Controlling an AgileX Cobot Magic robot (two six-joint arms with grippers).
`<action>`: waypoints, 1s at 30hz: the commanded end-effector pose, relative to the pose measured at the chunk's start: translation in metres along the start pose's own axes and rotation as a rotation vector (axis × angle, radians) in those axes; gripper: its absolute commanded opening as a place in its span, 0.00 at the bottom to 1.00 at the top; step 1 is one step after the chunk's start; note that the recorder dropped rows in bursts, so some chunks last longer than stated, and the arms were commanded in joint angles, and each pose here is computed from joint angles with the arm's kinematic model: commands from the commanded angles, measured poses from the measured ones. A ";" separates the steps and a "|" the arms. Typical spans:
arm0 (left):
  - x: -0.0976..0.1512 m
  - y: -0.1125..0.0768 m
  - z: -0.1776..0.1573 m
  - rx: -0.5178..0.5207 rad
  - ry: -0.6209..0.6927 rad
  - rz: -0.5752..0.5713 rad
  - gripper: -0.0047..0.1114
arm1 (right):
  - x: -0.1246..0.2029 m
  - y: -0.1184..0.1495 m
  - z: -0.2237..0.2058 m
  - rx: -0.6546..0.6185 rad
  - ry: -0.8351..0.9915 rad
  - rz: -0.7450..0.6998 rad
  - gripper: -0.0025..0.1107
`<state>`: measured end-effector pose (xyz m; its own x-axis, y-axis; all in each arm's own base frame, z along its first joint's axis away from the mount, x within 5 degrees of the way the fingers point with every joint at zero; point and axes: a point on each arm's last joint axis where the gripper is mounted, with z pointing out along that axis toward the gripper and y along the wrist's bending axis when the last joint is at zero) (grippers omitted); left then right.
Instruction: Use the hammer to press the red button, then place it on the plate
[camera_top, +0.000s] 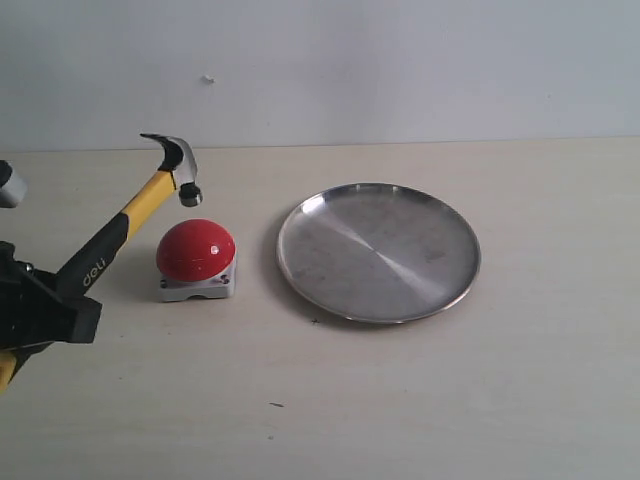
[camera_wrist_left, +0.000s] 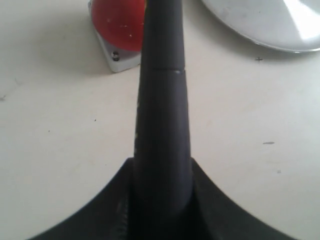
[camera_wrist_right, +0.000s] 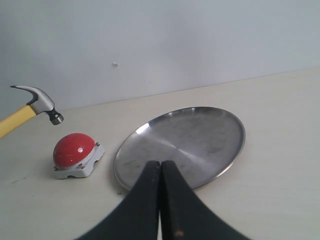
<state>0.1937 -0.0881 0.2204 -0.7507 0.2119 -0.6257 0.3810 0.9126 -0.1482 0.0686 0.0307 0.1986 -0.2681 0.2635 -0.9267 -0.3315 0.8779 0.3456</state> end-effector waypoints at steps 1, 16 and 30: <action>-0.017 -0.003 -0.007 0.016 -0.067 0.021 0.04 | 0.001 -0.001 0.000 0.004 -0.007 -0.010 0.02; -0.013 0.000 -0.003 -0.009 -0.113 -0.022 0.04 | 0.001 -0.001 0.000 0.004 -0.007 -0.010 0.02; -0.024 -0.002 -0.011 -0.003 -0.162 -0.016 0.04 | 0.001 -0.001 0.000 0.004 -0.007 -0.010 0.02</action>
<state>0.1958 -0.0899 0.2216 -0.7470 0.2030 -0.6330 0.3829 0.9098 -0.1601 0.0686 0.0307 0.1986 -0.2681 0.2635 -0.9267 -0.3315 0.8779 0.3456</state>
